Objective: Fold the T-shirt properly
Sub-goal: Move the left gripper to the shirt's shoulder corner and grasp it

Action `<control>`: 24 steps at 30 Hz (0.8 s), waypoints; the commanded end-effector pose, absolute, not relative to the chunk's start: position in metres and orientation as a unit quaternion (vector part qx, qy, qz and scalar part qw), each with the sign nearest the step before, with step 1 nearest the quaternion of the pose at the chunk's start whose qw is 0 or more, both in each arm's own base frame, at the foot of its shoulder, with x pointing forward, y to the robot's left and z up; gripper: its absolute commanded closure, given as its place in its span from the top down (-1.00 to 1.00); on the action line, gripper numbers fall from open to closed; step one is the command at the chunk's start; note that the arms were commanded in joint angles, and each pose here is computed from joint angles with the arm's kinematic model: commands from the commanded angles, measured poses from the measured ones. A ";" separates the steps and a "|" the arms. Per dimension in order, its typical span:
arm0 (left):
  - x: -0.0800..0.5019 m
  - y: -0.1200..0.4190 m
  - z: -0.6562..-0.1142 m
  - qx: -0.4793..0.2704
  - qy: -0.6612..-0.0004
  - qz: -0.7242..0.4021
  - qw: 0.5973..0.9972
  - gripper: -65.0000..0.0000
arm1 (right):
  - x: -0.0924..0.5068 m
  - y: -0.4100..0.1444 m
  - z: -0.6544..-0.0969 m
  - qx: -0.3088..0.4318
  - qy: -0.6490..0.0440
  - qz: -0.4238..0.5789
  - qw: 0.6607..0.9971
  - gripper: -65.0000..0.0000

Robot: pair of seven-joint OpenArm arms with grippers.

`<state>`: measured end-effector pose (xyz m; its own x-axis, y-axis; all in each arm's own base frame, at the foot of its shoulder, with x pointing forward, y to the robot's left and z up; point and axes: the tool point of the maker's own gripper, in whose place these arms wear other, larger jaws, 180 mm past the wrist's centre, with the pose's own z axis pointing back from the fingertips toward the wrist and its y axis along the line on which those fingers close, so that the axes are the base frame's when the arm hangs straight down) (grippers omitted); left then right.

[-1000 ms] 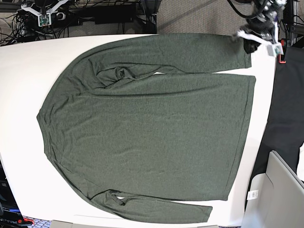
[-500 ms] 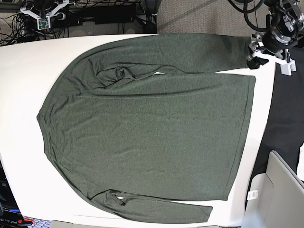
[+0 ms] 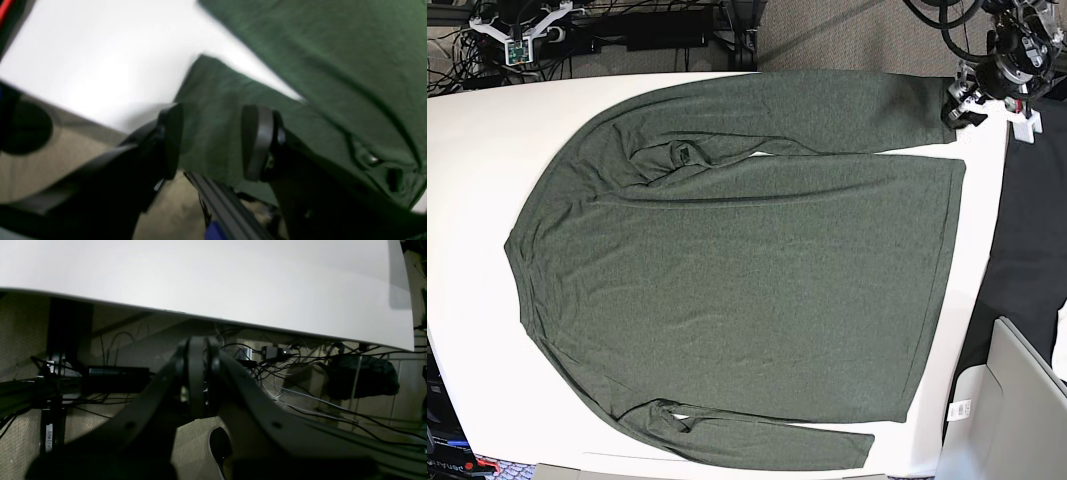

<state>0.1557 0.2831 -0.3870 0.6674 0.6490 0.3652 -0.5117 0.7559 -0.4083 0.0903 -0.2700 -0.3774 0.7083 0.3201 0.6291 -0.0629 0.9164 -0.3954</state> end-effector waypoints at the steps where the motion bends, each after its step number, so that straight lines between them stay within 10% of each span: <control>1: 0.156 0.284 -0.386 -0.143 -0.250 0.325 0.901 -0.12 | 0.094 -0.271 -0.369 -0.180 -0.381 0.110 0.900 -0.99; 24: 0.154 0.291 -0.389 -0.136 -0.256 0.334 0.897 -0.13 | 0.099 -0.268 -0.362 -0.179 -0.391 0.111 0.896 -0.99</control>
